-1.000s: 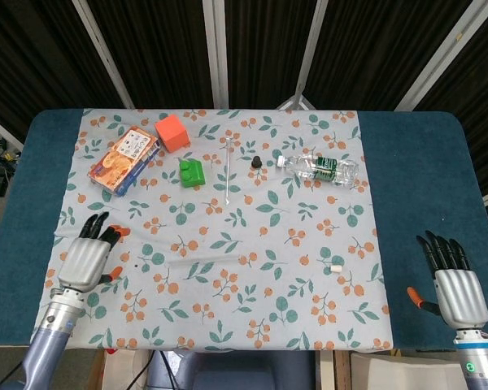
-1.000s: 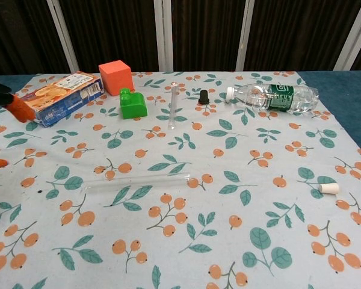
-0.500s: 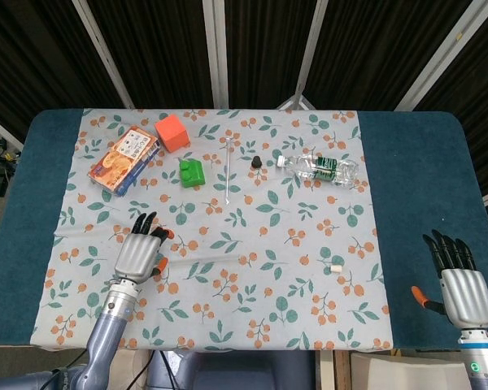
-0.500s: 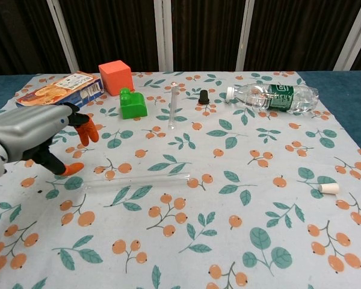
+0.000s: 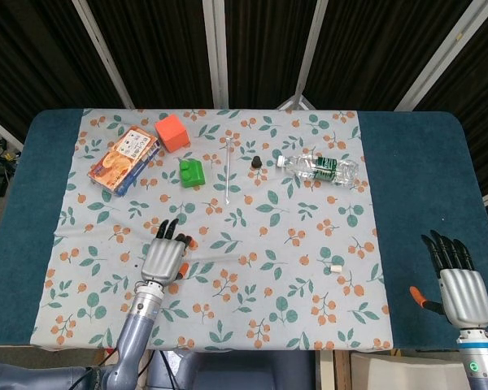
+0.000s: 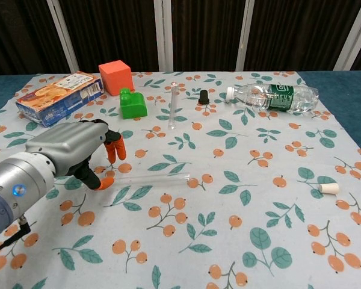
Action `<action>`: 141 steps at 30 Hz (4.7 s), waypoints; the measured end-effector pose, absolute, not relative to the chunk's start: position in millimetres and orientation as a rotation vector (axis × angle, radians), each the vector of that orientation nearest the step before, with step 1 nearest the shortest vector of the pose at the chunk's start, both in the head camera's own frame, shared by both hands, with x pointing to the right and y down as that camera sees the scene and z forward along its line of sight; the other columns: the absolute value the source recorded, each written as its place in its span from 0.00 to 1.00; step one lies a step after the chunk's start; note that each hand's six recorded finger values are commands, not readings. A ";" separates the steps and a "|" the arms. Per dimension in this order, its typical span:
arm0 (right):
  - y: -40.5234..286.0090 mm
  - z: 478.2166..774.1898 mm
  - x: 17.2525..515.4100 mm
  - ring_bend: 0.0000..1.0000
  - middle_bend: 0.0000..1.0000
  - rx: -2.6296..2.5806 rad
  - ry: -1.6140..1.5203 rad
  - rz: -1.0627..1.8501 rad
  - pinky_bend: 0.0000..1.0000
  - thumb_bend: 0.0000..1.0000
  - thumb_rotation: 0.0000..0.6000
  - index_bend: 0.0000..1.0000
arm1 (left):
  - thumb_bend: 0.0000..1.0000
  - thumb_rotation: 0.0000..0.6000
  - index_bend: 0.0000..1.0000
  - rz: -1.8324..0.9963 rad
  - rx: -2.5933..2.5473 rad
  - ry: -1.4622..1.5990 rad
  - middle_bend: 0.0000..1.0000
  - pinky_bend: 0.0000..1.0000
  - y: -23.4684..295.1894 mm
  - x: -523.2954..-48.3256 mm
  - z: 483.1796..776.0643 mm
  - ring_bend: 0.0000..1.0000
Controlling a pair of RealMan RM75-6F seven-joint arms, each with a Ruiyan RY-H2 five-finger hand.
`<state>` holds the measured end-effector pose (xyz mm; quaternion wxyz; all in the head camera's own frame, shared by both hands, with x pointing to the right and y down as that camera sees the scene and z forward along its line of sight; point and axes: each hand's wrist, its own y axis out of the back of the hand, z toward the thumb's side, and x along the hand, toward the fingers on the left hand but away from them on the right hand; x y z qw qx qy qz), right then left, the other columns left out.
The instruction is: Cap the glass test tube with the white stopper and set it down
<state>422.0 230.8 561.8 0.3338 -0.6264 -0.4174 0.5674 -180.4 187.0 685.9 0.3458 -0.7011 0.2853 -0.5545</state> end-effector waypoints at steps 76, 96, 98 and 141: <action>233.8 564.0 417.0 0.00 0.00 -1.679 -1.111 1.479 0.00 0.27 1.00 0.00 | 0.68 1.00 0.55 -1.416 -1.871 0.929 0.47 0.02 173.9 -194.9 686.0 0.09; 219.2 581.7 378.4 0.00 0.04 -1.753 -0.972 1.413 0.00 0.27 1.00 0.21 | 0.69 1.00 0.55 -1.257 -1.890 1.110 0.47 0.01 142.3 -249.9 647.4 0.09; 216.3 586.5 371.5 0.00 0.06 -1.756 -0.946 1.404 0.00 0.27 1.00 0.25 | 0.69 1.00 0.55 -1.237 -1.899 1.118 0.47 0.01 140.2 -254.0 640.0 0.09; 211.7 695.8 310.7 0.04 0.12 -1.807 -0.772 1.512 0.00 0.28 1.00 0.47 | 0.69 1.00 0.55 -1.168 -1.940 1.213 0.47 0.02 170.0 -309.2 587.1 0.09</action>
